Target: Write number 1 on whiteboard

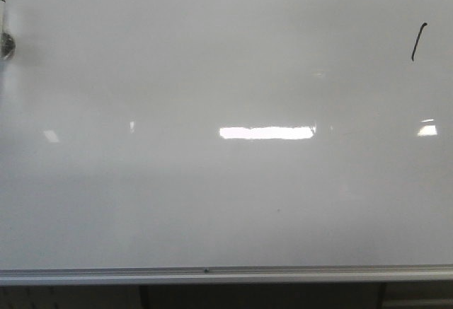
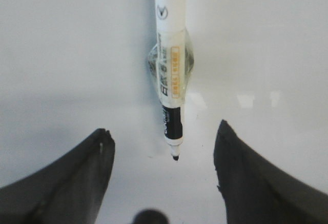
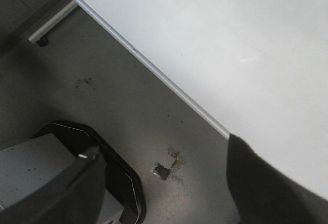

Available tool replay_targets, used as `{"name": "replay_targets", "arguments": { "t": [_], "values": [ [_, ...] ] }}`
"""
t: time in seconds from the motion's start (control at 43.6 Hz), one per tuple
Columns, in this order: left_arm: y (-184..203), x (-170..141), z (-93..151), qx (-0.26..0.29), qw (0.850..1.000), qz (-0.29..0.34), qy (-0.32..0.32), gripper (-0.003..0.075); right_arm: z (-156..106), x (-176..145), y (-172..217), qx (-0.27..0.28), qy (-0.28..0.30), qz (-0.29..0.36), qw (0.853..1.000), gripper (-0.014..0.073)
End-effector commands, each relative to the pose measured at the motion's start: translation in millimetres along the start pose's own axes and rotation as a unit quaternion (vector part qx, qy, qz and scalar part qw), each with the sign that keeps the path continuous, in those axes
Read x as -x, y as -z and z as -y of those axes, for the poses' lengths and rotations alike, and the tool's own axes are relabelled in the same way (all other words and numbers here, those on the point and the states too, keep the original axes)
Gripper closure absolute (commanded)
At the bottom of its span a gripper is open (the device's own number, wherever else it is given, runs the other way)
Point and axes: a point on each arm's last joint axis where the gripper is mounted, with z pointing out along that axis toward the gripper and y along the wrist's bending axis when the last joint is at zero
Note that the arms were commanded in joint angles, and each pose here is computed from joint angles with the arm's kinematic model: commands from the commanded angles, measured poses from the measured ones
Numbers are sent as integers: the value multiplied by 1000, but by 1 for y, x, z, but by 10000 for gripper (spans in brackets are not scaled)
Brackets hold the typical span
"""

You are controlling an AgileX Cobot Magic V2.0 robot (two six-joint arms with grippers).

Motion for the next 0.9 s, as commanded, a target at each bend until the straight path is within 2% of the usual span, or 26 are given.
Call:
{"name": "replay_targets", "arguments": {
  "t": [0.0,0.092,0.184,0.344,0.459,0.62,0.872],
  "values": [
    [53,20,-2,3,997,72,-22,297,4,4,13,-39,-52,23,998,69],
    [90,15,-3,4,996,83,-25,298,11,-2,17,-89,-129,6,988,69],
    [124,7,-4,1,996,93,-16,300,15,-9,24,-129,-174,-3,976,69],
    [169,-13,-6,-1,995,98,-9,300,8,-21,41,-151,-194,22,969,69],
    [192,-31,-7,0,994,106,-8,300,-4,-35,57,-158,-188,70,967,69],
    [200,-59,-5,-7,994,105,-2,300,-18,-58,72,-166,-179,125,962,69],
    [185,-93,-5,-8,997,80,-3,300,-32,-83,86,-175,-167,184,953,83]
  ]
}}
